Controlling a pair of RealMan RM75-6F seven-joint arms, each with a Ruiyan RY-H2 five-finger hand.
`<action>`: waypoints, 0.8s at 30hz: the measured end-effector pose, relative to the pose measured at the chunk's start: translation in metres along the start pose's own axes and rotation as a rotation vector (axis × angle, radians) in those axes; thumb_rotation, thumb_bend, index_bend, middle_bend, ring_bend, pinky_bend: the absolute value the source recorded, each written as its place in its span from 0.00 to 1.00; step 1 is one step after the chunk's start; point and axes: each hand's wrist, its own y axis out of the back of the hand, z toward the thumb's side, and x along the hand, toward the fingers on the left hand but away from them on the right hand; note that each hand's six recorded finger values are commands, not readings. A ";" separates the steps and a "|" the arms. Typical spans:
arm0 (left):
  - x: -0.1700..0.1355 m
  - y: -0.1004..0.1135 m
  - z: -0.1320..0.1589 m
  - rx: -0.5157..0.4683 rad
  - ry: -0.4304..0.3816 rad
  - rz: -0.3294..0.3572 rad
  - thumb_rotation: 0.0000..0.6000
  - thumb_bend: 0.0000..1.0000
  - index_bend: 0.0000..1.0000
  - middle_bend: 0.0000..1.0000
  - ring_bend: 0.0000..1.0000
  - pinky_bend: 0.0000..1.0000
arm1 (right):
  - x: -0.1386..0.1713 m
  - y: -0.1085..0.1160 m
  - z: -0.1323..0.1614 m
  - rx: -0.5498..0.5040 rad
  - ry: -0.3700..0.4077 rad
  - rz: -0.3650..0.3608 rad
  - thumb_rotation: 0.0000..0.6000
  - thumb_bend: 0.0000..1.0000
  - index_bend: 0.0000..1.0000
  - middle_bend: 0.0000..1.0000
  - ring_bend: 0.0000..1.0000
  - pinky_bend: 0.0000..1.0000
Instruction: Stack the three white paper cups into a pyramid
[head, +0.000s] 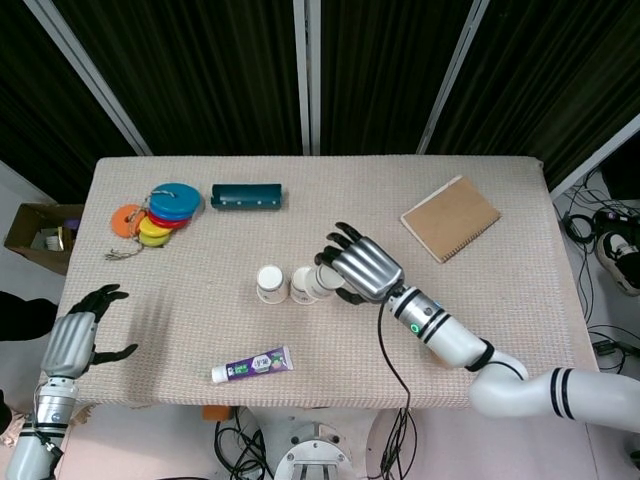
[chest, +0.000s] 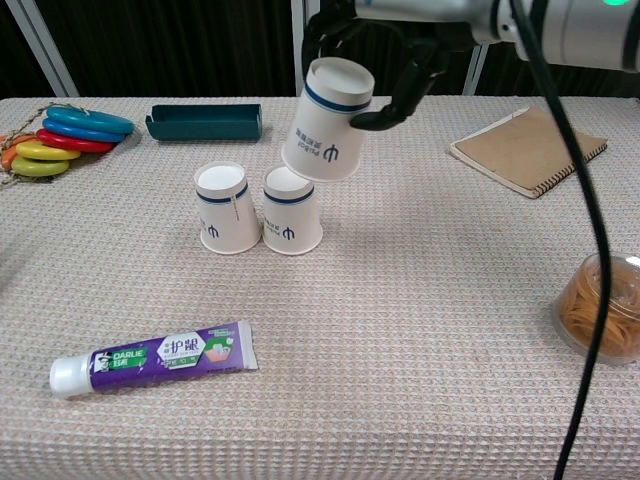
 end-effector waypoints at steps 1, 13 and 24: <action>0.000 -0.001 -0.001 0.000 0.002 -0.001 1.00 0.05 0.25 0.15 0.16 0.27 | -0.009 0.000 0.004 0.003 0.000 0.009 1.00 0.29 0.41 0.39 0.15 0.13; 0.000 -0.005 -0.007 -0.011 0.016 -0.005 1.00 0.05 0.25 0.15 0.16 0.27 | -0.071 -0.008 0.039 -0.007 -0.002 0.064 1.00 0.29 0.41 0.38 0.15 0.13; 0.000 -0.005 -0.009 -0.012 0.022 -0.004 1.00 0.05 0.25 0.15 0.16 0.26 | -0.072 -0.005 0.040 0.003 -0.014 0.068 1.00 0.29 0.40 0.38 0.15 0.13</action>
